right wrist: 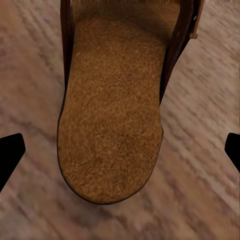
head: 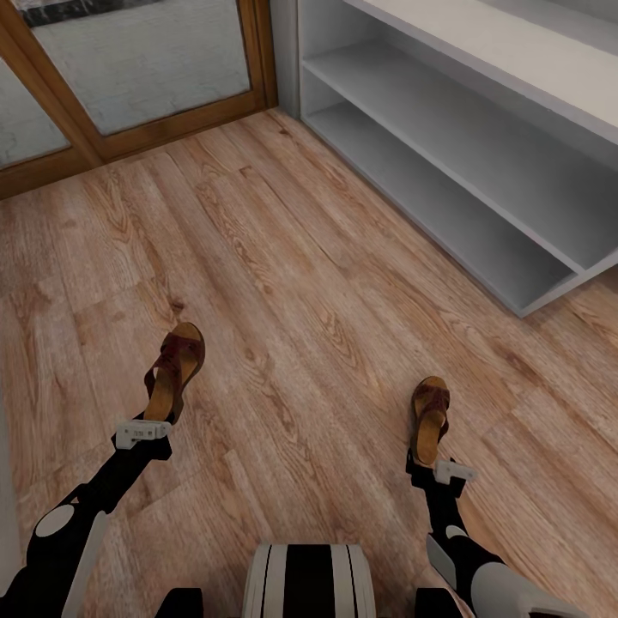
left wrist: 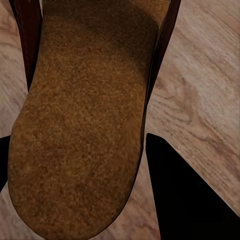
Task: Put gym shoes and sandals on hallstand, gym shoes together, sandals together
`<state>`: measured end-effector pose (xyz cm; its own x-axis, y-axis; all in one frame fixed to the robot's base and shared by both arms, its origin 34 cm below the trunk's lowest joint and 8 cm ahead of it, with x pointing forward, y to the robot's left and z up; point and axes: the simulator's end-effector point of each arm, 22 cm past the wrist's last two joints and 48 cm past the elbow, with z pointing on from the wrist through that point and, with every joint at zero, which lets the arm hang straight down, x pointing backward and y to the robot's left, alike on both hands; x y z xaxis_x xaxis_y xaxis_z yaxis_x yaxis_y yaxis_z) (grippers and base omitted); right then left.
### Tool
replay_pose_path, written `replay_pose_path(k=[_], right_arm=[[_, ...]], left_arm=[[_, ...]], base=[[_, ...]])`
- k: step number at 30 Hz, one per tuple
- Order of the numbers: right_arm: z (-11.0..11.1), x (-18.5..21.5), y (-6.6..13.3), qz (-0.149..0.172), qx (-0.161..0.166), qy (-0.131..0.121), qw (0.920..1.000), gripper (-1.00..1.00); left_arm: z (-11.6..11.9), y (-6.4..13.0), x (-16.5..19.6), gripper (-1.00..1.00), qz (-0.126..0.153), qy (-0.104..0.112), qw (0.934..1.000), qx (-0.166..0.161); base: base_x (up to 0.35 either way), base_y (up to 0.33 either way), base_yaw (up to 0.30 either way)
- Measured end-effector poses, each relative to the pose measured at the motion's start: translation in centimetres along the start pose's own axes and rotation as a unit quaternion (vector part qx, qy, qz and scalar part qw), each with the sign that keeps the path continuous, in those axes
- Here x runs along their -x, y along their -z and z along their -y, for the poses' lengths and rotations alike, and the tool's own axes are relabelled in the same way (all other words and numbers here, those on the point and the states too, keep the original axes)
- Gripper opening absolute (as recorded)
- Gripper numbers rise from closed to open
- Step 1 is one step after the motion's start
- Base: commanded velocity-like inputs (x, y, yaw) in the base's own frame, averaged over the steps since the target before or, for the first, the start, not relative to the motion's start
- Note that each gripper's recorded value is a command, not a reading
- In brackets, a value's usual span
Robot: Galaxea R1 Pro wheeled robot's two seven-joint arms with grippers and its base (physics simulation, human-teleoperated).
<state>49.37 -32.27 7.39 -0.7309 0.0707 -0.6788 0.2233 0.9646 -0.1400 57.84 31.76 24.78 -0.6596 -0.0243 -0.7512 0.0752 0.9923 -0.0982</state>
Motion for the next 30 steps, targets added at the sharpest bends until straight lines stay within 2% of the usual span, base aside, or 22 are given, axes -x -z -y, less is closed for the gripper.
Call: replay_pose_path(k=[30], right_arm=[[-0.23, 0.62, -0.41, 0.003, 0.001, -0.001, 1.0000, 1.00]], left_arm=[[0.00, -0.01, -0.02, -1.00, 0.000, 0.000, 1.0000, 0.000]], base=[[0.000, 0.000, 0.000]])
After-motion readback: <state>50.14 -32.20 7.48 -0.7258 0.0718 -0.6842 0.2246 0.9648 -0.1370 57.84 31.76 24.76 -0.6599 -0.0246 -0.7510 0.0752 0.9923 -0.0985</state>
